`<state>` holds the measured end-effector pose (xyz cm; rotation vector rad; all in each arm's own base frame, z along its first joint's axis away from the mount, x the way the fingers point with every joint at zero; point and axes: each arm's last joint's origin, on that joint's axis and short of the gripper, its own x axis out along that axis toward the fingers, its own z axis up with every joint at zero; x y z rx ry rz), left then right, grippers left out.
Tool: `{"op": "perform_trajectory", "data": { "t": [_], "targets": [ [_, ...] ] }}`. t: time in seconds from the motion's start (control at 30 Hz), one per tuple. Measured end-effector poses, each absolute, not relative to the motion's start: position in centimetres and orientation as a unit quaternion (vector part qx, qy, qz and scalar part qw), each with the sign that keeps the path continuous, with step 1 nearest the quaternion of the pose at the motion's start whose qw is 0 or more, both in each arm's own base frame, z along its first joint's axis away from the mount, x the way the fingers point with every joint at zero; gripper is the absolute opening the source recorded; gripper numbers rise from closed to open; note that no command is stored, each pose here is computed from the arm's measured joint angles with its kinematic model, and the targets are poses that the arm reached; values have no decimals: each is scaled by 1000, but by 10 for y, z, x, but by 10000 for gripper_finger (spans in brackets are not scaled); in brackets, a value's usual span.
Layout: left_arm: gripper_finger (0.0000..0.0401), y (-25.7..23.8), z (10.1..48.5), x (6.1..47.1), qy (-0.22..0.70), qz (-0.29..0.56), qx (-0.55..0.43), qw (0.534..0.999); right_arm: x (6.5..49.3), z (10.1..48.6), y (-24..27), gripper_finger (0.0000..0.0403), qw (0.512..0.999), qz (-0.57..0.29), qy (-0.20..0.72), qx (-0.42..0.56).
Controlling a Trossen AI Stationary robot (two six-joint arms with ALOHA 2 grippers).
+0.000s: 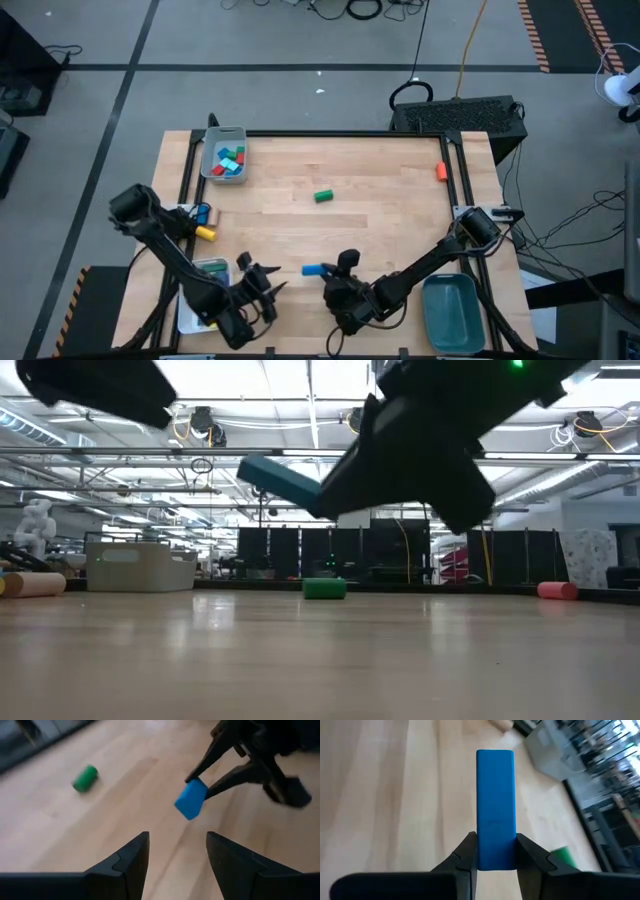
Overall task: Sort blocks by size
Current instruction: Put the light blue rectangular block into the white bin
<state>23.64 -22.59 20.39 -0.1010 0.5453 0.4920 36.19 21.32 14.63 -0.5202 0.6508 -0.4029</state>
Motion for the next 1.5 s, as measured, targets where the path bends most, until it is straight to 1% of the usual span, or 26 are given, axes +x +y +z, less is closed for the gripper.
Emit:
{"op": "perform_trajectory", "data": {
  "t": [0.1,0.2,0.63,0.73,0.93,1.03,1.1,1.2,1.5],
  "targets": [
    [199,-224,202,248,269,240,-108,926,364,149,214,76,894,-199,301,-264],
    [199,-220,202,256,273,239,-134,922,366,152,216,76,895,-200,288,-275],
    [202,-200,203,275,268,265,-167,911,366,156,217,77,886,-225,271,-302],
    [224,-197,204,278,264,267,-170,911,366,156,218,77,886,-224,271,-301],
    [298,-191,204,283,270,270,-153,911,365,156,218,77,886,-223,271,-303],
    [308,-188,204,285,277,269,-157,909,365,156,218,77,886,-222,271,-303],
    [302,-187,204,286,278,268,-162,908,365,156,218,77,886,-223,271,-303],
    [280,-186,205,290,277,262,-178,907,365,156,218,77,885,-226,269,-304],
    [173,-182,206,297,285,248,-196,905,365,156,218,77,883,-228,270,-309]
  ]
}}
